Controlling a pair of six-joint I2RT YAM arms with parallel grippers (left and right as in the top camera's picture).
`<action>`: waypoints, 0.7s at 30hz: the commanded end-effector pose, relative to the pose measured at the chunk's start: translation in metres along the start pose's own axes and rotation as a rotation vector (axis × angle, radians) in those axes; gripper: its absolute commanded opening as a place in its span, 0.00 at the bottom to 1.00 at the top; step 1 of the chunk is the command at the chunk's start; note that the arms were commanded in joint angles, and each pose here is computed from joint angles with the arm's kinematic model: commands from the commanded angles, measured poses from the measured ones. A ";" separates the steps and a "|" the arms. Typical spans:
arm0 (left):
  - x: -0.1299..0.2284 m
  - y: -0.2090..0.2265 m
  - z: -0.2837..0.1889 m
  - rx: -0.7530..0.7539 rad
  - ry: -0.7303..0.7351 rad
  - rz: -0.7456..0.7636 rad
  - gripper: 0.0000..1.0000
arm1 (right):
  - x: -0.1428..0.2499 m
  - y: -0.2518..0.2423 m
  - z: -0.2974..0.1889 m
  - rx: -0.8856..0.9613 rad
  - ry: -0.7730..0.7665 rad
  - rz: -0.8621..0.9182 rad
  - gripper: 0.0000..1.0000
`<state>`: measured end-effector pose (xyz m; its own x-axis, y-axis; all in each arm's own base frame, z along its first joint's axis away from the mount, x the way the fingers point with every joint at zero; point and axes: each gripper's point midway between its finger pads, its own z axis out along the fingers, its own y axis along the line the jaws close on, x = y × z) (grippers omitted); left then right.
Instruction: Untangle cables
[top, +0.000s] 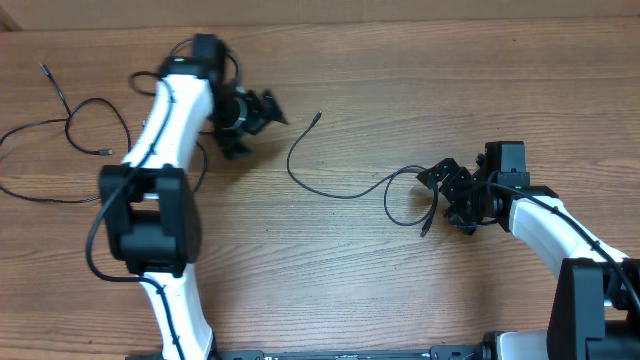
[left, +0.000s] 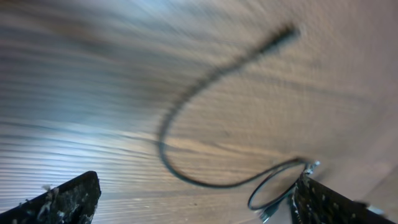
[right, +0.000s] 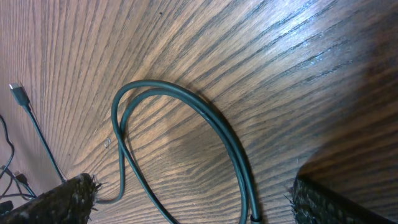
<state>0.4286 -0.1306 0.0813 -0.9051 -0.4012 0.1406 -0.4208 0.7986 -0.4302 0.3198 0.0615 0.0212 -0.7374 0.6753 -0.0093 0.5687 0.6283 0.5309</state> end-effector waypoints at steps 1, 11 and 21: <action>0.021 -0.021 0.012 -0.045 -0.002 0.095 1.00 | 0.000 -0.013 0.003 0.050 -0.011 0.012 1.00; 0.087 -0.063 0.053 -0.194 -0.017 0.341 0.99 | 0.000 -0.013 0.003 0.050 -0.011 0.011 1.00; 0.117 -0.078 0.068 -0.251 -0.044 0.454 0.75 | 0.000 -0.013 0.003 0.050 -0.011 0.011 1.00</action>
<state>0.3581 -0.2711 0.0679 -0.9997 -0.0196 -0.0145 -0.0156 0.9711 -0.2382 0.3199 0.0615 0.0213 -0.7370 0.6758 -0.0095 0.5688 0.6278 0.5314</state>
